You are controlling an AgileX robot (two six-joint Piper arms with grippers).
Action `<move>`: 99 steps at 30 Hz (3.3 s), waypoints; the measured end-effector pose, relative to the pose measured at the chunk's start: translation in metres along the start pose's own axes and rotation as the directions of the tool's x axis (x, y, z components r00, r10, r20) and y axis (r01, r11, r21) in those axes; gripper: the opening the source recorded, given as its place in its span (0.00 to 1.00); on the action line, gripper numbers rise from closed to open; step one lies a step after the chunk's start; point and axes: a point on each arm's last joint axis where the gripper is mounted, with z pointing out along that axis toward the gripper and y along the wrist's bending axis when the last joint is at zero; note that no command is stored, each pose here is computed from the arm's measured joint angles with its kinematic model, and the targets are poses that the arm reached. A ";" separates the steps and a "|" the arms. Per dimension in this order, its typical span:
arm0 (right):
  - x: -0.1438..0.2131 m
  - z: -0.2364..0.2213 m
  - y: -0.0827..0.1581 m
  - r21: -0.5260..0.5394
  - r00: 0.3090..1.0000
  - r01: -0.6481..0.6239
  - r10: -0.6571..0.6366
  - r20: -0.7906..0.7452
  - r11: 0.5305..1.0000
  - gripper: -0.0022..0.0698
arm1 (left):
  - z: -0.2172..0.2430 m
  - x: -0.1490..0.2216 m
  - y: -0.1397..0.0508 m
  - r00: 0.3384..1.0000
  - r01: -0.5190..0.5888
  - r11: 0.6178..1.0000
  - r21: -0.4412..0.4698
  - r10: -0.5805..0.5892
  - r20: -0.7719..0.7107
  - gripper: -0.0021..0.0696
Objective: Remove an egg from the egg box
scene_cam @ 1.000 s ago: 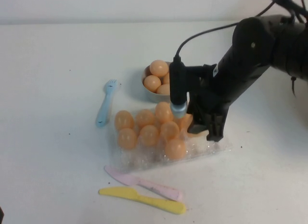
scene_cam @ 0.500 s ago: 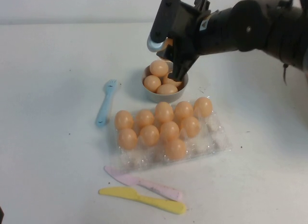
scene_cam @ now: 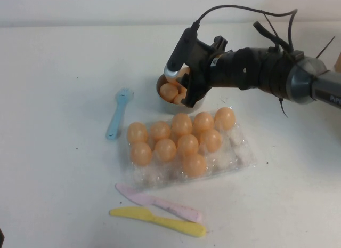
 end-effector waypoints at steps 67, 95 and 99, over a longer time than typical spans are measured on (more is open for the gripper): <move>0.061 -0.435 0.081 0.168 0.686 -0.452 0.222 0.693 0.876 0.01 | 0.000 0.000 0.000 1.000 0.000 1.000 0.000 0.000 0.000 0.02; 0.178 -0.356 0.131 0.411 0.811 -0.474 0.204 0.548 0.779 0.01 | 0.000 0.000 0.000 1.000 0.000 1.000 0.000 0.000 0.000 0.02; 0.193 -0.348 0.136 0.404 0.792 -0.545 0.292 0.537 0.735 0.01 | 0.000 0.000 0.000 1.000 0.000 1.000 0.000 0.000 0.000 0.02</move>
